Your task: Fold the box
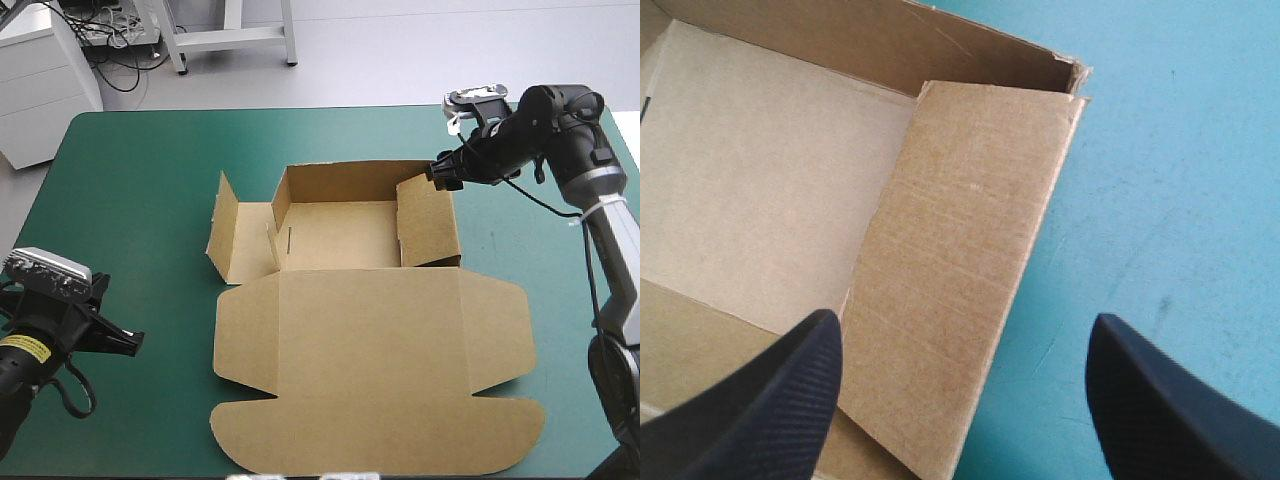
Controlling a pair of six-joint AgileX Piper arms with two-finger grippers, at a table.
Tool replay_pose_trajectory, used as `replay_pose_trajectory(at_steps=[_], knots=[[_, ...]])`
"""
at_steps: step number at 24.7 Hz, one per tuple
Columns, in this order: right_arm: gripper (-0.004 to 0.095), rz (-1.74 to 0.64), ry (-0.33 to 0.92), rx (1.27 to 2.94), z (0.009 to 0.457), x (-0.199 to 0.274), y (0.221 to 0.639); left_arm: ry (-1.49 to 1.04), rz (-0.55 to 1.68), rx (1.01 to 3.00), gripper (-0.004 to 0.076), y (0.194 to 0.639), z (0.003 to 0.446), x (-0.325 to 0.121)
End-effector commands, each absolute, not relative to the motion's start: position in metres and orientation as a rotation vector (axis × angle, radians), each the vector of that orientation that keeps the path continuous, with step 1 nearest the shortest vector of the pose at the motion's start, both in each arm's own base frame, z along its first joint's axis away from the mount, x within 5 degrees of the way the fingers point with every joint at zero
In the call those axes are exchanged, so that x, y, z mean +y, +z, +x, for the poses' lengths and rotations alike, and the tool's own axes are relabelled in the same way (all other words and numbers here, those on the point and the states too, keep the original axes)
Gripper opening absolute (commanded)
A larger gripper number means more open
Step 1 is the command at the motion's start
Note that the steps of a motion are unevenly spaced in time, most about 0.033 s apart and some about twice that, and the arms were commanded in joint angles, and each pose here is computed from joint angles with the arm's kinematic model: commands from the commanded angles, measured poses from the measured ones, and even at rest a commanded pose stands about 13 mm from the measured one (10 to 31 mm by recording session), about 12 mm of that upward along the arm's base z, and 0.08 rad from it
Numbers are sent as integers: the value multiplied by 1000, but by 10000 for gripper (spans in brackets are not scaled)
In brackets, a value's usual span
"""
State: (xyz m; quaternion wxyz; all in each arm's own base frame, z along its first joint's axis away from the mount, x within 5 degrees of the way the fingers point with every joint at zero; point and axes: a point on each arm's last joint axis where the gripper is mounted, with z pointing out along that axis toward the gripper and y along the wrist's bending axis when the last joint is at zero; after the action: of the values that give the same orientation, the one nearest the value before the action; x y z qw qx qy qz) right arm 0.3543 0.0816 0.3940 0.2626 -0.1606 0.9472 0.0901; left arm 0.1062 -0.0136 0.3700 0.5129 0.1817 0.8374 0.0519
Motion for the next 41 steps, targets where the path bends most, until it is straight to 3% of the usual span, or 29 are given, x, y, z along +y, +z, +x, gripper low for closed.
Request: replay_pose_trajectory(at_steps=[1,8,21,26,28,30,34,41], knots=[[642,-430,238,2449,330,76,432,121,417,1930,-6,383,107,-14],[683,-432,181,2480,329,73,424,121,417,1930,-6,383,107,-14],[709,-414,310,2748,386,90,321,121,417,1930,-6,383,107,-14],[692,-392,310,2728,401,93,304,114,415,1930,-6,383,107,-15],[642,-398,307,2725,403,93,301,114,416,1932,-6,383,107,-15],[501,-398,307,2730,405,94,299,114,416,1934,-6,383,107,-15],[-19,-408,305,2732,405,94,297,114,416,1936,-6,383,107,-15],[-22,-415,304,2729,405,94,298,112,416,1936,-6,383,107,-15]])
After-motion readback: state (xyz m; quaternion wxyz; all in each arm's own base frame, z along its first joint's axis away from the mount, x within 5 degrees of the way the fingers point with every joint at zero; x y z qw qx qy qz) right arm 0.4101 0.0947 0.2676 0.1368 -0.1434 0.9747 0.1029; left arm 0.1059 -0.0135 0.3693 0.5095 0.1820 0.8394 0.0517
